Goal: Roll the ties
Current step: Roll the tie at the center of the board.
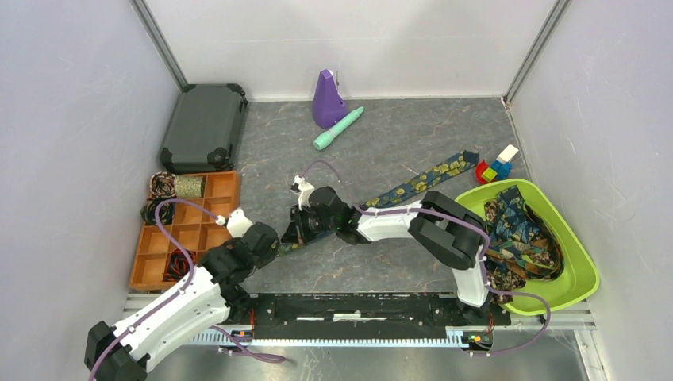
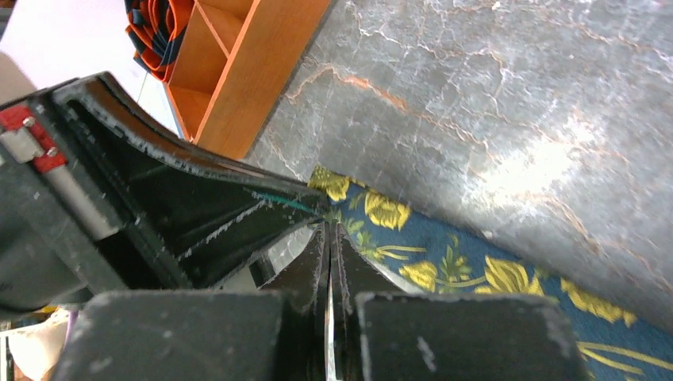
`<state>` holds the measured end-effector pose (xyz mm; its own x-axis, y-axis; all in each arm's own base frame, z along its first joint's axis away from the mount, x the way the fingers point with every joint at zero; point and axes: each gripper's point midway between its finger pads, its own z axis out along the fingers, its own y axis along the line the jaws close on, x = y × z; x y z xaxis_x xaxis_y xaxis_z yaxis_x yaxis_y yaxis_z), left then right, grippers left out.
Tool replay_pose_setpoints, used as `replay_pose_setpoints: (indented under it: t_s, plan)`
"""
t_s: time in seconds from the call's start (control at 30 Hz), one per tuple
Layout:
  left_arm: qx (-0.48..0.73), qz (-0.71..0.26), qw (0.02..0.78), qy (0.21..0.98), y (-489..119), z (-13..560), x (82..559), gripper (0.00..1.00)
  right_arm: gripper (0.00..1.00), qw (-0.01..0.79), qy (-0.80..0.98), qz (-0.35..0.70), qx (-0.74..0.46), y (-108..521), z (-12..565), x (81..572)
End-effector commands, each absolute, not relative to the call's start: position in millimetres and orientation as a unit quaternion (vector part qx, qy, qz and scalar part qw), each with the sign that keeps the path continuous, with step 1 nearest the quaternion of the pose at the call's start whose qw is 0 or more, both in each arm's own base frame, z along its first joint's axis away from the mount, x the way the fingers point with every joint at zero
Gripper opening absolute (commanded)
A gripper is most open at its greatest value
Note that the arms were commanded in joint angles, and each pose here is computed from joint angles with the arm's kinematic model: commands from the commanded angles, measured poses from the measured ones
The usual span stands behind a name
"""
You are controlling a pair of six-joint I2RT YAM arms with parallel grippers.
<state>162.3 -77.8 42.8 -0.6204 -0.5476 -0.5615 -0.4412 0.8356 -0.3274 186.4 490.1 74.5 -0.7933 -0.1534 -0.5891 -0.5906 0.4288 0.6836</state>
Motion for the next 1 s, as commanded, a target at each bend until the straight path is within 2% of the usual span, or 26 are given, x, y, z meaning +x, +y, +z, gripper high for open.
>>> replay_pose_setpoints:
  t_s: [0.0,0.53,0.87,0.97]
  plan:
    - [-0.253,-0.071,0.367,0.892,-74,61,172,0.02,0.00,0.220,0.803,0.502,-0.234,514,83,184]
    - [-0.246,-0.073,0.385,0.887,-70,80,173,0.02,0.00,0.199,0.837,0.449,-0.240,508,26,180]
    - [-0.238,-0.063,0.387,0.889,-68,88,175,0.02,0.00,0.282,0.829,0.407,-0.261,492,77,211]
    - [-0.238,-0.064,0.386,0.889,-69,88,175,0.02,0.00,0.282,0.829,0.405,-0.265,492,76,211]
